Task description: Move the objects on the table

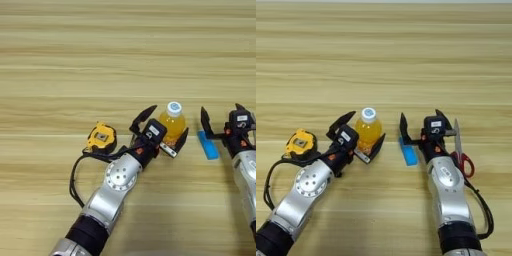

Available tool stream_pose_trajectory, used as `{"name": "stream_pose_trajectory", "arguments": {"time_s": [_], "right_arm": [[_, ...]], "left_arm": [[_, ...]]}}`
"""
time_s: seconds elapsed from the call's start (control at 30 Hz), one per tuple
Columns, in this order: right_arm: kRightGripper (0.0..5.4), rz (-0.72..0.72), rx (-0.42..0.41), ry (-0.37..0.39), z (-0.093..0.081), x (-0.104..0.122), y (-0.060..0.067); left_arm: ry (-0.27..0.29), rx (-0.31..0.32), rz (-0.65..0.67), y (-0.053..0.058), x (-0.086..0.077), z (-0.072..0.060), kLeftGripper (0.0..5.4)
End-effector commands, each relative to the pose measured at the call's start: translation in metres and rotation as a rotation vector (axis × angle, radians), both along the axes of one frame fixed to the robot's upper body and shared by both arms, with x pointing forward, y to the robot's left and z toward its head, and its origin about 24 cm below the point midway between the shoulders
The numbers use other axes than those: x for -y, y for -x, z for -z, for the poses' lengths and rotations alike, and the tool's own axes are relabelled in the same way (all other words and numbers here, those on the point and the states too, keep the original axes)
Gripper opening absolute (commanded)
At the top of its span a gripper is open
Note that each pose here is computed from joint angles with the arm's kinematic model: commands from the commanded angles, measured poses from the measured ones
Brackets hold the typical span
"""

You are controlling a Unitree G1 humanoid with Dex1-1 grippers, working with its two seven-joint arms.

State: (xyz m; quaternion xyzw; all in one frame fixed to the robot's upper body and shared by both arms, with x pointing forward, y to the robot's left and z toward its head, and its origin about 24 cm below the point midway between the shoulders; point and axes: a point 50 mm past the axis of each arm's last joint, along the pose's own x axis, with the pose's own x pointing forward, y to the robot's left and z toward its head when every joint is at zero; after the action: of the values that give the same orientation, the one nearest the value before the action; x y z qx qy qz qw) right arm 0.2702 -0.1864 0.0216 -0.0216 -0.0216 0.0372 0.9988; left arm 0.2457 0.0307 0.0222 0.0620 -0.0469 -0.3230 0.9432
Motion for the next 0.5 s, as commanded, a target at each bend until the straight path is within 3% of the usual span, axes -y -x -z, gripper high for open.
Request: {"name": "stream_pose_trajectory", "arguments": {"time_s": [0.03,0.23,0.5], "right_arm": [[5.38,0.000,-0.002,0.000,-0.0019,-0.0007,-0.0004],[5.38,0.000,-0.002,-0.001,-0.0018,-0.0012,-0.0010],[5.40,0.000,-0.003,0.000,-0.0016,-0.0013,-0.0015]], "left_arm": [[0.044,0.001,0.019,0.0007,0.0125,-0.0053,5.40],[0.051,-0.003,0.046,0.0034,0.0169,-0.0049,5.40],[0.066,-0.004,0.067,0.0045,0.0179,-0.0056,4.56]]}}
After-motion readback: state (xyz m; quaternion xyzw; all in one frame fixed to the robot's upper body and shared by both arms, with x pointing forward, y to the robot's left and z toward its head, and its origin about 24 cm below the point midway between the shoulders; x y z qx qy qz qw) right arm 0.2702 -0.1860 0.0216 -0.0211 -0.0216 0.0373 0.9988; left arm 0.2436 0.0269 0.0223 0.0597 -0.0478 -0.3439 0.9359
